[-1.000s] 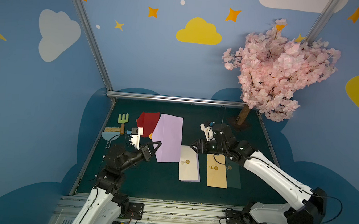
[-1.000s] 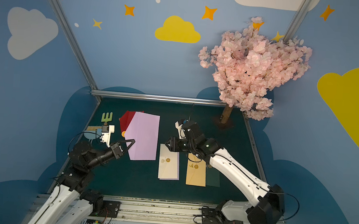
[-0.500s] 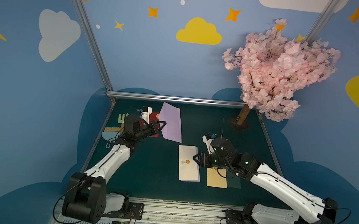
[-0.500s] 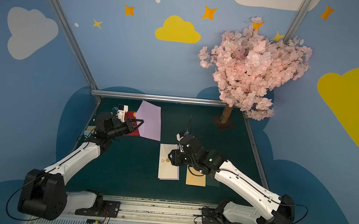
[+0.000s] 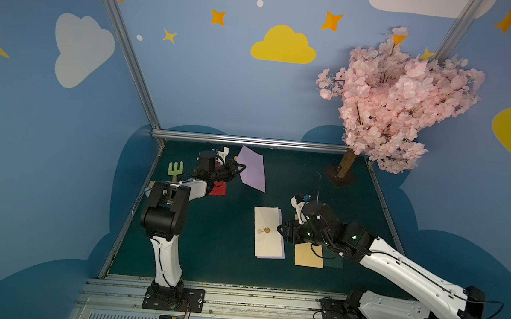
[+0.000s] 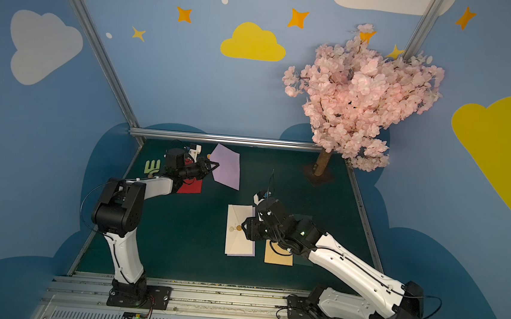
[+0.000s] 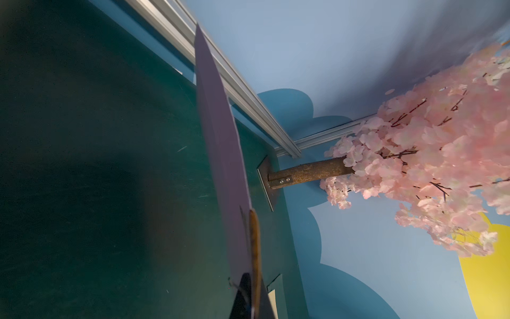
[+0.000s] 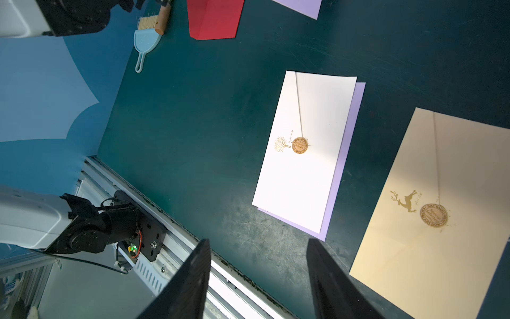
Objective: Open the envelope
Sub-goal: Place the envelope at the center of the board.
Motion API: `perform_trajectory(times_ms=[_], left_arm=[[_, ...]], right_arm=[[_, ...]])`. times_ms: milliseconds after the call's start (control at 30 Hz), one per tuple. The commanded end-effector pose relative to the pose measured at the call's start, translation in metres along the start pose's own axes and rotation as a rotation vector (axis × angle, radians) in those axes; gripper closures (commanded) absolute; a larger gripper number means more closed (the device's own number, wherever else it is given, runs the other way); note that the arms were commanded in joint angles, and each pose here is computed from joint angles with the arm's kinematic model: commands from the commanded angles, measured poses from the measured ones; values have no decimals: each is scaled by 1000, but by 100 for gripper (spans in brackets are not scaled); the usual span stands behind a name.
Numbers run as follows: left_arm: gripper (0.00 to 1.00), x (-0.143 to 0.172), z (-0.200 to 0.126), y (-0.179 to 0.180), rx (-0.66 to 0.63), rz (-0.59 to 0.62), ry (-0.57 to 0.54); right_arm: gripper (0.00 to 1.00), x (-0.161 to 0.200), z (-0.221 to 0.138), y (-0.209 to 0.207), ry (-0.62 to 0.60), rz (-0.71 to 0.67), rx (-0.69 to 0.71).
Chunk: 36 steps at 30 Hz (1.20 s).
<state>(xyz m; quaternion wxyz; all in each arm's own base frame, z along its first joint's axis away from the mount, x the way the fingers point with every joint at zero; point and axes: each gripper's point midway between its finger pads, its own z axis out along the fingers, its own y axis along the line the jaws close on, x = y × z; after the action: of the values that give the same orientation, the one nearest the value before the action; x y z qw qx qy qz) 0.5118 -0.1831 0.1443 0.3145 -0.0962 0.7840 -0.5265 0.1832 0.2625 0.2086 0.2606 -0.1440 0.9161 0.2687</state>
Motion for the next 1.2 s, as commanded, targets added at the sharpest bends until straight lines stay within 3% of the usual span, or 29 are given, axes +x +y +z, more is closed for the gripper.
perform_trajectory(times_ms=[0,367,767,1167], left_arm=[[98,-4,13,11,-12,2,14],[98,14,30,73,-181,-40,84],[97,32,24,91,-201,-75,83],[75,28,21,92,-205,-79,63]], right_arm=[[42,5,-1,-5,6,-10,21],[42,5,2,-4,8,-28,15],[43,4,6,1,16,-26,-9],[44,4,6,3,22,-26,-18]])
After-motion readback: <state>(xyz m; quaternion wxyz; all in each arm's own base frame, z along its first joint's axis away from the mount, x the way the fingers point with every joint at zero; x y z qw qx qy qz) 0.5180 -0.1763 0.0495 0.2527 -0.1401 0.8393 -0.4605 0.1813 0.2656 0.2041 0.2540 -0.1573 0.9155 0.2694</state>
